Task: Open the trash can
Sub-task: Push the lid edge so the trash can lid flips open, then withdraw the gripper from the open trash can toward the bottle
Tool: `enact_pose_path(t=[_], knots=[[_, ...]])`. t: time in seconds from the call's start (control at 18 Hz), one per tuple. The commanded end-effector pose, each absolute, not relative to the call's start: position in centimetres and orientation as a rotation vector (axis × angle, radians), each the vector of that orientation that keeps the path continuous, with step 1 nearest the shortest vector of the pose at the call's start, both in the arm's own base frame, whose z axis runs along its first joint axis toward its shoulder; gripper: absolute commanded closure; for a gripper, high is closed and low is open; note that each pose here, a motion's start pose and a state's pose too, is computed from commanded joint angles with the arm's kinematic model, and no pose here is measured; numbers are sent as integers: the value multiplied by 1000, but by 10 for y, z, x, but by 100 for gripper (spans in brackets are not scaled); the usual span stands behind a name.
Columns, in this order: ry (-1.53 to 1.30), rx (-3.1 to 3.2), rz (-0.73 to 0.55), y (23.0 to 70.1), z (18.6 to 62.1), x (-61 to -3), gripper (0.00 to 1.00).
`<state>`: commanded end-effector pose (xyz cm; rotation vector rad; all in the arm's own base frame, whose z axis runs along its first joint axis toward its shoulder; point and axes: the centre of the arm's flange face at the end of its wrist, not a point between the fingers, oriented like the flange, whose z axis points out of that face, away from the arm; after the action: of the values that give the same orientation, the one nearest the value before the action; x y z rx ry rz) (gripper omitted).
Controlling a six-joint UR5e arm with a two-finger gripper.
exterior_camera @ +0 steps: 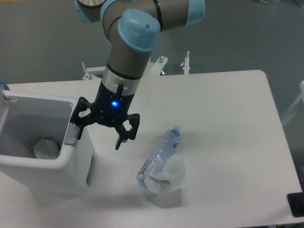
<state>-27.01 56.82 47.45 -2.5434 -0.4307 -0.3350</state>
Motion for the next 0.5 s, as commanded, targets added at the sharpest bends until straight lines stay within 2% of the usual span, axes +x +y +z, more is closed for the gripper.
enact_pose_path(t=[0.5], knots=[[-511, -2529, -262, 545, 476, -318, 0]])
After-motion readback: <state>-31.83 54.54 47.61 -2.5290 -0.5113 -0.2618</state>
